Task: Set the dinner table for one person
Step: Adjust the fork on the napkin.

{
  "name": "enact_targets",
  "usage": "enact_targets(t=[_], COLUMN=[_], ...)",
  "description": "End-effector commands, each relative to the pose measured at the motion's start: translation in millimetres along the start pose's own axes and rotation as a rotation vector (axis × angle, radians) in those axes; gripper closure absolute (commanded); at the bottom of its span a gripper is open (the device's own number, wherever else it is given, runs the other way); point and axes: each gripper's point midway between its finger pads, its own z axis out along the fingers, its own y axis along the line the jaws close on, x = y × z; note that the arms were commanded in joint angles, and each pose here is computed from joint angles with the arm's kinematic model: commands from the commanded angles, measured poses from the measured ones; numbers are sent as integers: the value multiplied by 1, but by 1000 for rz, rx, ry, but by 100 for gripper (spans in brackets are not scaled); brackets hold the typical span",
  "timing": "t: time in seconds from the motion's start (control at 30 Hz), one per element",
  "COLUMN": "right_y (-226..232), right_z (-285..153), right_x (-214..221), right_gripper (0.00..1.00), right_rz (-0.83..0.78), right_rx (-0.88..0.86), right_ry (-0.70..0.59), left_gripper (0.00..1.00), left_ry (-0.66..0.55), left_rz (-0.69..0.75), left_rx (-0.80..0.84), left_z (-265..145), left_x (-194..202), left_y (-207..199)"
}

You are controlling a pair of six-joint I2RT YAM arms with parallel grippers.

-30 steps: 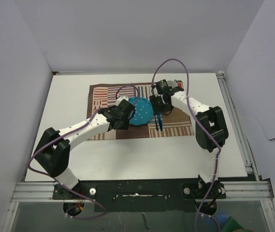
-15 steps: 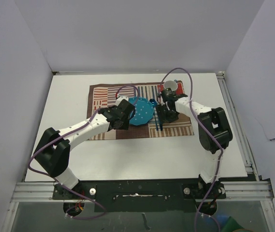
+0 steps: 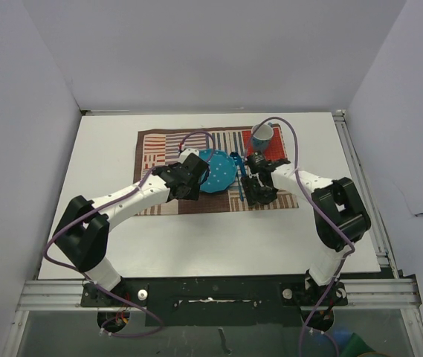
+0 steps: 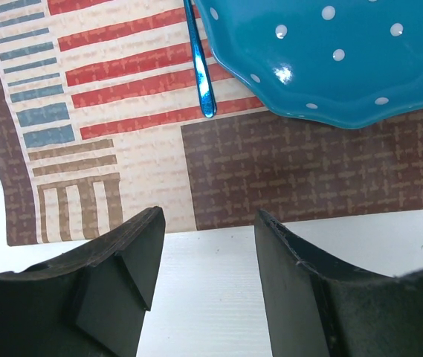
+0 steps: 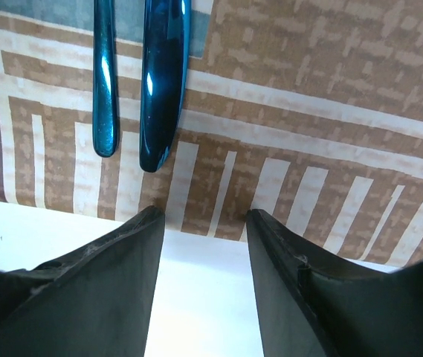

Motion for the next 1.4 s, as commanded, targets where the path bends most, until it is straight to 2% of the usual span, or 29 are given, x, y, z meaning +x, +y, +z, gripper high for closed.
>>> enact_targets(t=[0.0,1.03,1.37], right_y=[-2,-6,1], right_z=[2,12,-17], right_x=[-15,-57,-57], right_gripper=[51,53,54], right_rz=[15,-24,-2], right_rx=[20,38,3], right_ry=[-54,-73,-133], left_gripper=[47,47,47], left_ry=[-61,-64,-71], left_rz=[-31,-28,-32], left_rx=[29,11,22], left_z=[-7,-9,-11], left_x=[-24,-24,-27], left_y=[-11,-6,-9])
